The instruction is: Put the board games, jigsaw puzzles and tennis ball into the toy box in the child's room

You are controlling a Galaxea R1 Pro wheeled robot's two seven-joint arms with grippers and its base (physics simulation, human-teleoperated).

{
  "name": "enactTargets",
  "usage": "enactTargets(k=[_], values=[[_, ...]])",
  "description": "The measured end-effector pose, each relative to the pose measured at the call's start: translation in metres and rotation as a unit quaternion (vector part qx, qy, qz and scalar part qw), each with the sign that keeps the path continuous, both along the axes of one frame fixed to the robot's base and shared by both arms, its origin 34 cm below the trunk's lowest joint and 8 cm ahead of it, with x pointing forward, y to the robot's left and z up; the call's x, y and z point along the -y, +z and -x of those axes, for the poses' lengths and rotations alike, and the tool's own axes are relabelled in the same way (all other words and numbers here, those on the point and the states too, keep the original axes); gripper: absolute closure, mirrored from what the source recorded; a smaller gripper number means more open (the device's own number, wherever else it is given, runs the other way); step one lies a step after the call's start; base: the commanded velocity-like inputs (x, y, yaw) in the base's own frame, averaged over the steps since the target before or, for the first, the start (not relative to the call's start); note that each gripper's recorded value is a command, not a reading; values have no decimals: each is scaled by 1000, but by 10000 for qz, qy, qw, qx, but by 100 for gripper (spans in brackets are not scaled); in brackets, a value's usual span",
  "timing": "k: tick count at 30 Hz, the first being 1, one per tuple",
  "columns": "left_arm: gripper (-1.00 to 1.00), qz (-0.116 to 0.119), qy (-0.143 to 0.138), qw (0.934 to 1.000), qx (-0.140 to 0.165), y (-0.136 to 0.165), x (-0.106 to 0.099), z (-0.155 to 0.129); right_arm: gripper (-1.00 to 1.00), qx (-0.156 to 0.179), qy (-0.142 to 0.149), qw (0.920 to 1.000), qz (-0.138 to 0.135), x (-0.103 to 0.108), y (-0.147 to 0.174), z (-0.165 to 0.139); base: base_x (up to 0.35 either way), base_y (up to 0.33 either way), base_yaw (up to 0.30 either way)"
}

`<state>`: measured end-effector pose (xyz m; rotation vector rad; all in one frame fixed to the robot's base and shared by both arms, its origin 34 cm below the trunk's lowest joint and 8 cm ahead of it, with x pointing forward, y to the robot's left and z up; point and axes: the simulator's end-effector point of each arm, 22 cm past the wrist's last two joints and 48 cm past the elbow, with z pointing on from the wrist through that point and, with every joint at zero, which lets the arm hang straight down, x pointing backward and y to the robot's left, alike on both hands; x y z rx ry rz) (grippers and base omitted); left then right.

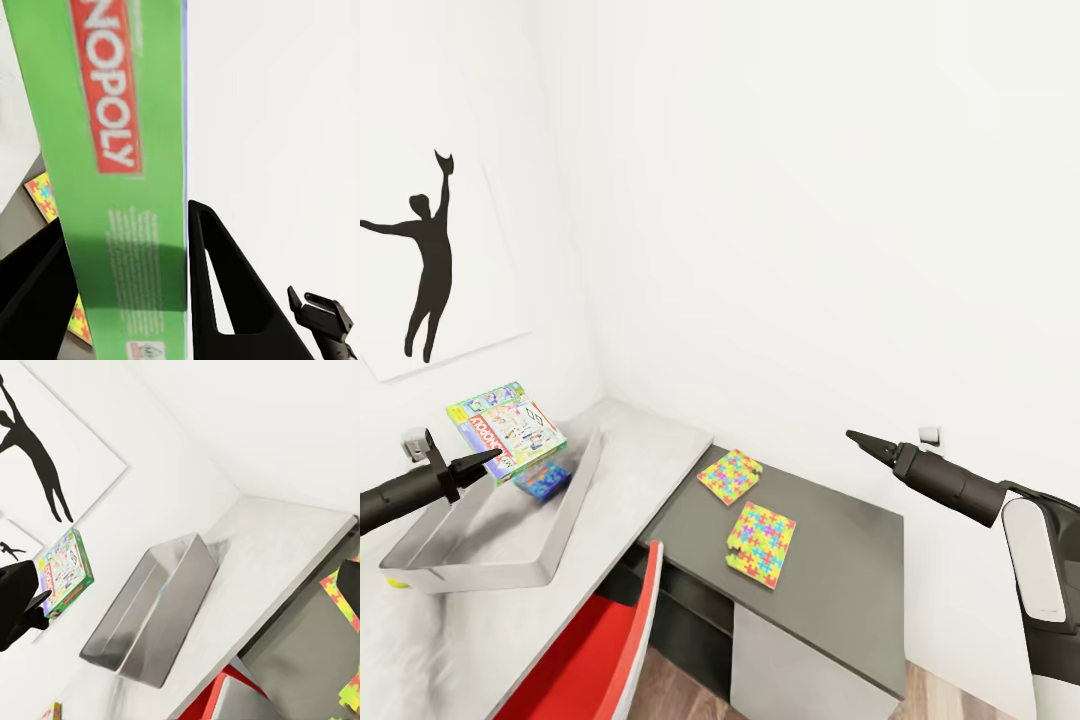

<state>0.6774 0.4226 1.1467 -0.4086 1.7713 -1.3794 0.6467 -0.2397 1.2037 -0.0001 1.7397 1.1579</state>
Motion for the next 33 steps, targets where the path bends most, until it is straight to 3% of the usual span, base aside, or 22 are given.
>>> enactTargets(k=[33], values=[[100,-19,-37,9999,130,11,2,0,-100,16,-8,10000,16,-2,-1,-1,116,-14,-1]])
